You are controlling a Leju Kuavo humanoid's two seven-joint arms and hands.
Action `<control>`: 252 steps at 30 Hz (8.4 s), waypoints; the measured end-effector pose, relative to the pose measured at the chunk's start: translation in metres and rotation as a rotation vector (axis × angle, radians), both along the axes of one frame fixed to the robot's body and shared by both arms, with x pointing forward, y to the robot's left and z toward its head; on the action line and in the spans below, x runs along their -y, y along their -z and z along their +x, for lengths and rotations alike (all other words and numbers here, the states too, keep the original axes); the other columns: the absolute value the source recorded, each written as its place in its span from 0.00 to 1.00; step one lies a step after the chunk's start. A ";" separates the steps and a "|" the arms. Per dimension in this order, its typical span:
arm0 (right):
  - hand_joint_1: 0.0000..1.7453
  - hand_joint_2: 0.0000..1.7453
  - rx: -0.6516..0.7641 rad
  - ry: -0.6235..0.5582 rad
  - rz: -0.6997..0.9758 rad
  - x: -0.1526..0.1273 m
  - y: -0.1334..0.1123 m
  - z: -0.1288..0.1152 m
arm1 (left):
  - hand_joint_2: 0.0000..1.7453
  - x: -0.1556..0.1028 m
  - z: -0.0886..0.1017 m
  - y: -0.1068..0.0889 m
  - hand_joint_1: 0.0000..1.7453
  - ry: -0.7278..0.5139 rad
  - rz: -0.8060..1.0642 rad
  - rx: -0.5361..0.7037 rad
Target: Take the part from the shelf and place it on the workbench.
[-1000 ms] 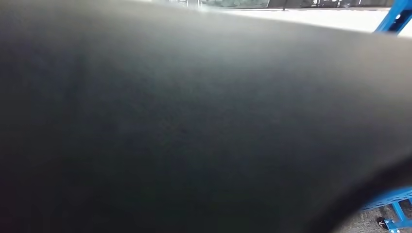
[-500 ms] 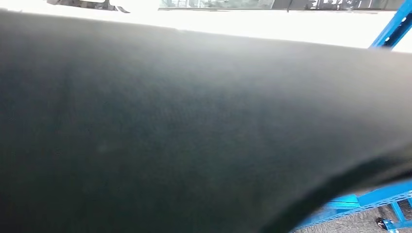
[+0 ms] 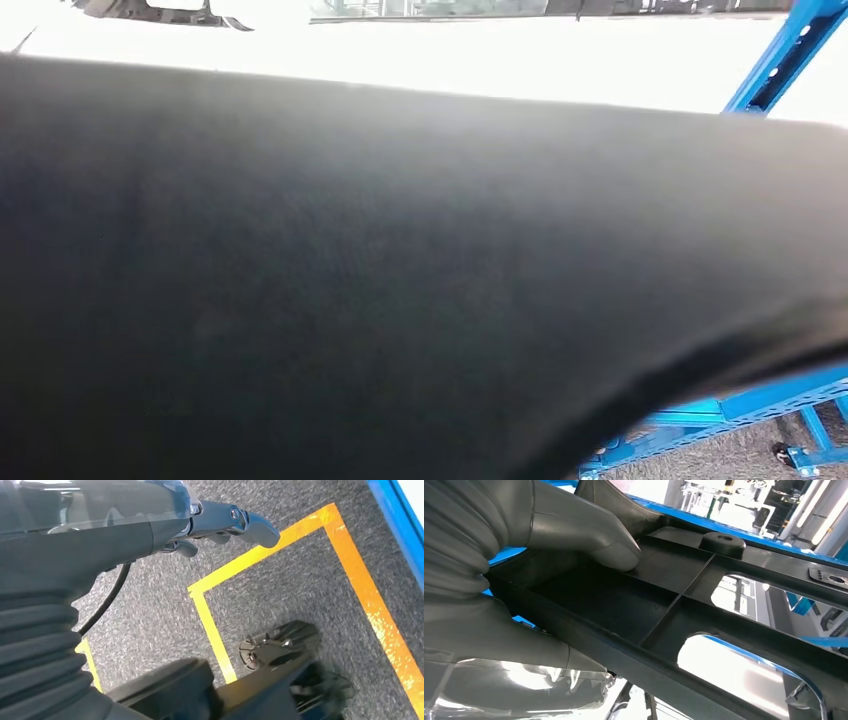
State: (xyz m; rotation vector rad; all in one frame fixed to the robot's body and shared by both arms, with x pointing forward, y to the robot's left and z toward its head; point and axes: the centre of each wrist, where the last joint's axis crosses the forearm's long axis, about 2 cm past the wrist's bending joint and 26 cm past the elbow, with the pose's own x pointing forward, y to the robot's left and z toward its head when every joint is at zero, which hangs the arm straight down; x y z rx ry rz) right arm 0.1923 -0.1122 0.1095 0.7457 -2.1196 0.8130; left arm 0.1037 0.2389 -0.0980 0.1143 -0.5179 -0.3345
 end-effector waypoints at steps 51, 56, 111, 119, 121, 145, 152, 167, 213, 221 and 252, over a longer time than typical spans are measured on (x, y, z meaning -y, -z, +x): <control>0.90 1.00 -0.052 -0.060 0.007 -0.004 0.003 -0.004 | 1.00 0.004 0.004 -0.001 0.00 -0.056 -0.044 -0.073; 0.90 1.00 -0.053 -0.061 0.007 -0.004 0.003 -0.004 | 1.00 0.004 0.004 -0.001 0.00 -0.056 -0.044 -0.073; 0.90 1.00 -0.019 -0.004 0.036 -0.005 -0.007 0.003 | 1.00 0.007 0.019 -0.005 0.00 -0.037 -0.040 -0.065; 0.90 1.00 -0.020 0.016 0.046 -0.006 -0.007 0.004 | 1.00 0.007 0.017 -0.005 0.00 -0.032 -0.034 -0.074; 0.90 1.00 -0.020 0.019 0.047 -0.006 -0.008 0.004 | 1.00 0.007 0.018 -0.005 0.00 -0.031 -0.033 -0.074; 0.90 1.00 -0.034 0.082 0.065 0.003 -0.005 -0.002 | 1.00 0.008 0.023 -0.007 0.00 -0.009 -0.038 -0.056; 0.90 1.00 -0.038 0.082 0.062 0.003 -0.004 -0.003 | 1.00 0.008 0.024 -0.007 0.00 -0.011 -0.037 -0.051; 0.90 1.00 -0.052 0.085 0.062 0.005 -0.001 -0.005 | 1.00 0.009 0.027 -0.008 0.00 -0.012 -0.023 -0.015; 0.90 1.00 -0.053 0.122 0.059 0.009 0.002 -0.006 | 1.00 0.013 0.024 -0.008 0.00 0.002 -0.022 -0.003; 0.90 1.00 -0.066 0.116 0.069 0.008 0.001 -0.005 | 1.00 0.013 0.026 -0.008 0.00 0.006 -0.019 -0.001; 0.90 1.00 -0.103 0.066 0.071 0.009 0.006 -0.008 | 1.00 0.014 0.018 -0.006 0.00 -0.009 -0.019 0.017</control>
